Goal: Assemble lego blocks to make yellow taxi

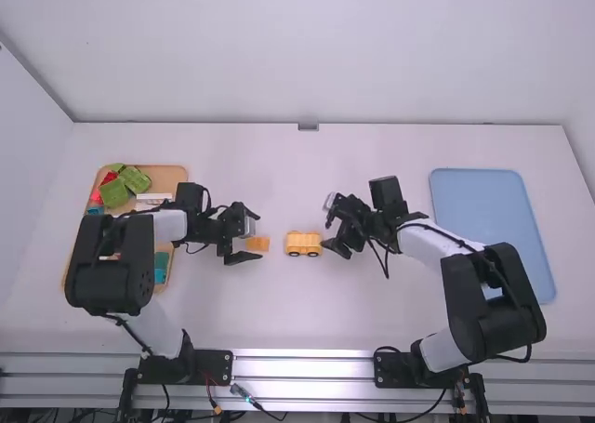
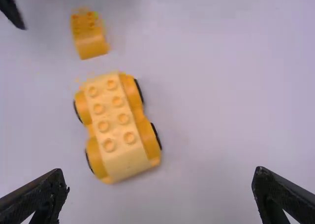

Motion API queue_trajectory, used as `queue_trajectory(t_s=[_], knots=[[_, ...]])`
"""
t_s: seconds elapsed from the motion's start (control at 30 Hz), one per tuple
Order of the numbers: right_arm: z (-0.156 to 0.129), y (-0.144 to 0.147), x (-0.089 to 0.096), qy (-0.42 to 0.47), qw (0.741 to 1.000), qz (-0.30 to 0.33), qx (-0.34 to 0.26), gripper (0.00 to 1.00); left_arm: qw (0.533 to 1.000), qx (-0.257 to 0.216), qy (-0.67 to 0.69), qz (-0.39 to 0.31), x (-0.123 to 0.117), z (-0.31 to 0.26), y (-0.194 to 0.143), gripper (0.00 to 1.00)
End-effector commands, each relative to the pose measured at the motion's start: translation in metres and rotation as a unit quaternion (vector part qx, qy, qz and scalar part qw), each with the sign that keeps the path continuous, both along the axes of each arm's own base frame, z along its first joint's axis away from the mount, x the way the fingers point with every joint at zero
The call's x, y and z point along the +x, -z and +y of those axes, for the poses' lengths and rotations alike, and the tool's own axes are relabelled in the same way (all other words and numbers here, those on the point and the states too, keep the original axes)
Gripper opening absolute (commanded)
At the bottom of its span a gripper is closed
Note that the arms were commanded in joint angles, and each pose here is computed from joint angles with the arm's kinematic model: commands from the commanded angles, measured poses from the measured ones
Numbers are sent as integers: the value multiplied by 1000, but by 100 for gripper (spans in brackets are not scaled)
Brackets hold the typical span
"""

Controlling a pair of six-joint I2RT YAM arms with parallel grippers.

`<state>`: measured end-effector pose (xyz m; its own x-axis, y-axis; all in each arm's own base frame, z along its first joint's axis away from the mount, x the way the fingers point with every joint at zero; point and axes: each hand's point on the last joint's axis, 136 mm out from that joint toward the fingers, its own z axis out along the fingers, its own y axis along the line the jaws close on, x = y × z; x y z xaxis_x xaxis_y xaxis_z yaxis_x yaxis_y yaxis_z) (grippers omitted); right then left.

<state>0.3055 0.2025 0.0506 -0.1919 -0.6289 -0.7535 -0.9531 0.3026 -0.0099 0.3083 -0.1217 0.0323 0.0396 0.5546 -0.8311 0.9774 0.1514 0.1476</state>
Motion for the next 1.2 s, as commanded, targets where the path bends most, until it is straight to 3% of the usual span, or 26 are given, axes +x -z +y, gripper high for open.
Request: queue_trajectory(t_s=[0.0,0.27,0.5,0.93,1.17], knots=[[10,-8,-12,-35,999,-1,32,99,1000,-18,-1,25,-6,-3,5,99],[11,-8,-16,-42,998,3,39,99,999,-9,-5,48,-1,0,19,99],[12,-4,-28,-70,996,-13,61,99,998,49,-20,42,7,13,38,99],[14,-3,-34,-72,995,-6,75,99,998,46,-15,51,23,13,34,99],[14,2,-40,-79,994,-4,80,99,996,42,44,72,9,11,34,99]])
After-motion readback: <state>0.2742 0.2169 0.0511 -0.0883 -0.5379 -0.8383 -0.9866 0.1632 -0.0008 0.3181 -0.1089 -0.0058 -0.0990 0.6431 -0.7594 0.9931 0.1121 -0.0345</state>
